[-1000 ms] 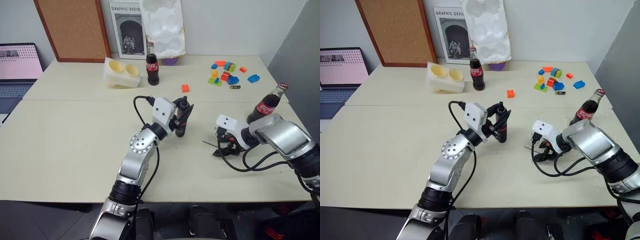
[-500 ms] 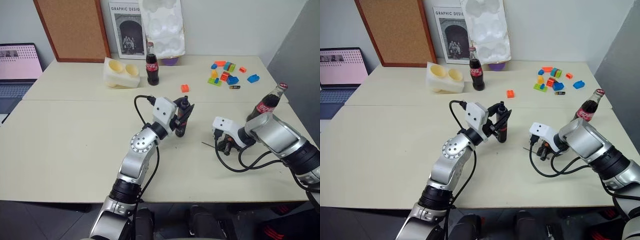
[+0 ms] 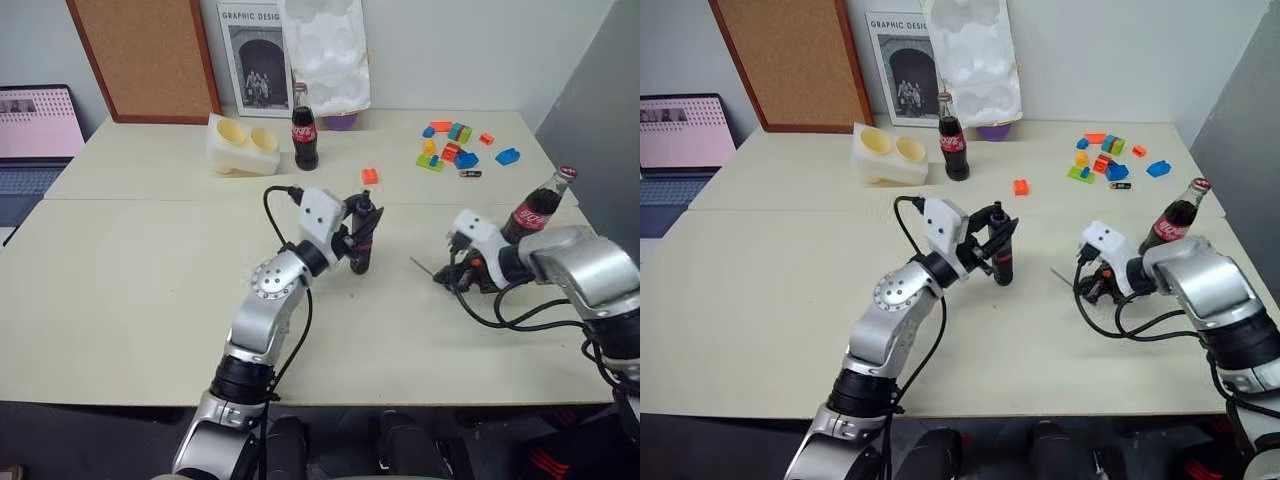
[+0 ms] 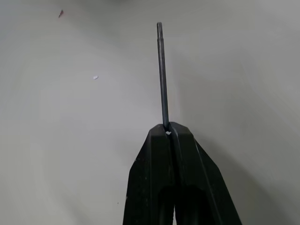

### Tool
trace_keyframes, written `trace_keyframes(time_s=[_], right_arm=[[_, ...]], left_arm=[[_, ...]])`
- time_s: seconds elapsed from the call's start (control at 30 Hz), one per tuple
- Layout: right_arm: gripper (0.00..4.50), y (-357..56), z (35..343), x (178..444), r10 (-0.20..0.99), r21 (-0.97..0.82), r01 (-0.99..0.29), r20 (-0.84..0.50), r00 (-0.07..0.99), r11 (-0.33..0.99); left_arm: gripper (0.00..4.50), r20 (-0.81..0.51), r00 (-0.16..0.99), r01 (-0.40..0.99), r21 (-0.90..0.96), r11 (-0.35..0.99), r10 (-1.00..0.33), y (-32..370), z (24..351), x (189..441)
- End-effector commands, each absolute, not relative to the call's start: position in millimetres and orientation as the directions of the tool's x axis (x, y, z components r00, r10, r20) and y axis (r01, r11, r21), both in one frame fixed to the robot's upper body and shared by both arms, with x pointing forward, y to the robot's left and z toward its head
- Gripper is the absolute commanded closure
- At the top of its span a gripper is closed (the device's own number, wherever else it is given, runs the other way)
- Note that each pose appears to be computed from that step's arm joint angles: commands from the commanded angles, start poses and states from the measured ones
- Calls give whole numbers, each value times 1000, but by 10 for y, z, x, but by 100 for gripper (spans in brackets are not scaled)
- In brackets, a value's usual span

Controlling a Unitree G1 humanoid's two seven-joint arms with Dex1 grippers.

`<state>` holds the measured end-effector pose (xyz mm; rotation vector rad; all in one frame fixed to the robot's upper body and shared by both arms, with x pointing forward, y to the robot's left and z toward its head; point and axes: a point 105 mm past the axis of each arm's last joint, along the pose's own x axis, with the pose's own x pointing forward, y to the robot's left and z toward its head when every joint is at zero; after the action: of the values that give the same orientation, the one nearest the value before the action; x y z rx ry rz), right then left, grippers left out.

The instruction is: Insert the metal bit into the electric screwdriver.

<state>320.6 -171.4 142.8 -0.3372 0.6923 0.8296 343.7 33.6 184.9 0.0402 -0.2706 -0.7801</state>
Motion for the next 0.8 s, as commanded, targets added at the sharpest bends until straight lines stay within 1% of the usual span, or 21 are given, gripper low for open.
trace_keyframes(time_s=[0.03, 0.17, 0.3, 0.33, 0.4, 0.43, 0.53, 0.6, 0.73, 0.8], right_arm=[[450, -1641, 1865, 3170, 636, -69, -752, -486, 600, 656], [450, -1589, 2183, 3183, 651, -114, -704, -301, 697, 701], [450, -1516, 2390, 3150, 674, -132, -695, -174, 718, 707], [450, -1466, 2501, 3139, 690, -134, -698, -106, 715, 703], [450, -1417, 2625, 3121, 704, -134, -700, -28, 710, 701], [450, -1371, 2710, 3108, 711, -138, -701, 32, 703, 699], [450, -1242, 2870, 3090, 718, -148, -703, 140, 682, 696], [450, -1166, 2935, 3080, 722, -148, -707, 189, 666, 691], [450, -1061, 2981, 3063, 729, -146, -719, 243, 640, 680], [450, -901, 2998, 3012, 751, -118, -760, 309, 584, 639]], left_arm=[[286, 291, 644, 704, 134, 697, -707, 394, 2058, 3330], [286, 292, 638, 709, 141, 691, -713, 429, 2110, 3269], [286, 300, 612, 731, 140, 668, -732, 411, 2193, 3184], [286, 301, 604, 734, 151, 662, -738, 410, 2201, 3164], [286, 302, 597, 736, 162, 657, -743, 412, 2203, 3145], [286, 298, 601, 728, 179, 662, -742, 420, 2172, 3141], [286, 279, 626, 706, 195, 681, -728, 437, 2060, 3156], [286, 273, 651, 682, 202, 703, -709, 441, 2004, 3176], [286, 268, 670, 658, 218, 721, -693, 423, 1942, 3195], [286, 279, 689, 637, 206, 742, -669, 395, 1924, 3207]])
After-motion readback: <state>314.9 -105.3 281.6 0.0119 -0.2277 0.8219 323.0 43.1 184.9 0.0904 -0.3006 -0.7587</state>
